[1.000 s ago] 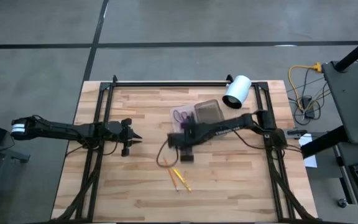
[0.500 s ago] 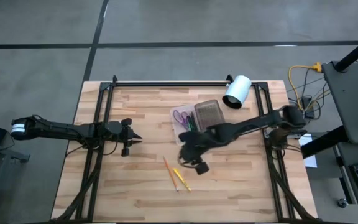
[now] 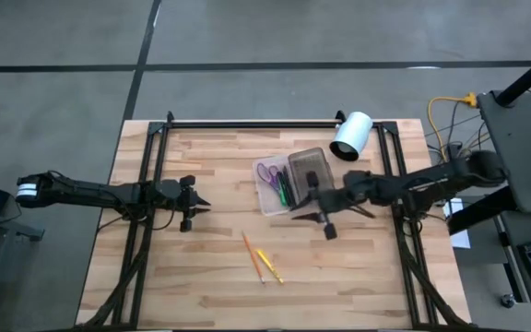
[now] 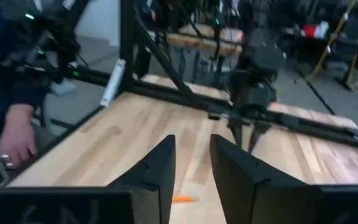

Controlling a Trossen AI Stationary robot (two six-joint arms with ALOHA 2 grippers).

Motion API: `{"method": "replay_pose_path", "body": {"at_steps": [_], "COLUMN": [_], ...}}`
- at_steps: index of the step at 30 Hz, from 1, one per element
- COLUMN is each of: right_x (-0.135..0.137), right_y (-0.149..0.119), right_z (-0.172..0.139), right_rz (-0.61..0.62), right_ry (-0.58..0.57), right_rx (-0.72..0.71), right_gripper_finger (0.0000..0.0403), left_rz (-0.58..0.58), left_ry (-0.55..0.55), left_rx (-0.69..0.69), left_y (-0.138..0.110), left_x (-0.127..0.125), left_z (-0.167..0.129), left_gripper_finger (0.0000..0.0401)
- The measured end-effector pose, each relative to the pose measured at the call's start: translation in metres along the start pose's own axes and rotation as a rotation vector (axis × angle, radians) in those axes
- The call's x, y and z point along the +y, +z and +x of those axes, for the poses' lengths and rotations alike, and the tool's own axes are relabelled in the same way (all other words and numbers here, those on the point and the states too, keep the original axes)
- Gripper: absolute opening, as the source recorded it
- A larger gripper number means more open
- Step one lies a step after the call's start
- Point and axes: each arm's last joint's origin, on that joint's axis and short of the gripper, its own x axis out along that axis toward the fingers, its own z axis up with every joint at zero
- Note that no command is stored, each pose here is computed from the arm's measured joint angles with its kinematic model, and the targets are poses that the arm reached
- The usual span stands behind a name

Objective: Pick & place school supplies into a supply box
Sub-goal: Put the yellow pen into the supply box

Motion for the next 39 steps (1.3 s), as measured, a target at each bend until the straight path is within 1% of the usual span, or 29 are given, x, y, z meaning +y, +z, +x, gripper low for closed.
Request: {"method": "replay_pose_path", "body": {"at_steps": [2, 4, 7, 9, 12, 15, 17, 19, 23, 27, 32, 39], "right_x": [0.003, 0.004, 0.005, 0.006, 0.007, 0.007, 0.008, 0.008, 0.011, 0.015, 0.02, 0.026], "right_y": [-0.004, -0.002, 0.003, 0.006, 0.01, 0.007, 0.004, 0.004, 0.002, -0.005, -0.024, -0.043], "right_z": [-0.01, -0.018, -0.03, -0.035, -0.04, -0.045, -0.049, -0.056, -0.072, -0.088, -0.105, -0.129], "right_rz": [-0.013, -0.044, -0.098, -0.111, -0.105, -0.096, -0.063, -0.046, -0.051, -0.042, -0.06, -0.093], "right_ry": [0.002, -0.007, -0.019, -0.018, -0.022, -0.018, -0.016, -0.024, -0.031, -0.035, -0.044, -0.082], "right_rx": [-0.048, -0.103, -0.139, -0.156, -0.181, -0.137, -0.127, -0.154, -0.198, -0.266, -0.341, -0.509], "right_gripper_finger": [0.0089, 0.0088, 0.009, 0.0092, 0.0093, 0.009, 0.0087, 0.0084, 0.0079, 0.0077, 0.0077, 0.0076], "left_rz": [0.0, 0.0, 0.0, 0.0, 0.0, 0.0, 0.0, 0.0, 0.0, 0.0, 0.0, 0.0], "left_ry": [0.0, 0.0, 0.0, 0.0, 0.0, 0.0, 0.0, 0.0, 0.0, 0.0, 0.0, 0.0], "left_rx": [0.0, 0.0, 0.0, 0.0, 0.0, 0.0, 0.0, 0.0, 0.0, 0.0, 0.0, 0.0], "left_y": [0.0, 0.0, 0.0, 0.0, 0.0, 0.0, 0.0, 0.0, 0.0, 0.0, 0.0, 0.0], "left_x": [0.0, 0.0, 0.0, 0.0, 0.0, 0.0, 0.0, 0.0, 0.0, 0.0, 0.0, 0.0], "left_z": [0.0, 0.0, 0.0, 0.0, 0.0, 0.0, 0.0, 0.0, 0.0, 0.0, 0.0, 0.0], "left_gripper_finger": [0.0066, 0.0067, 0.0066, 0.0066, 0.0066, 0.0066, 0.0067, 0.0066, 0.0066, 0.0066, 0.0066, 0.0066]}}
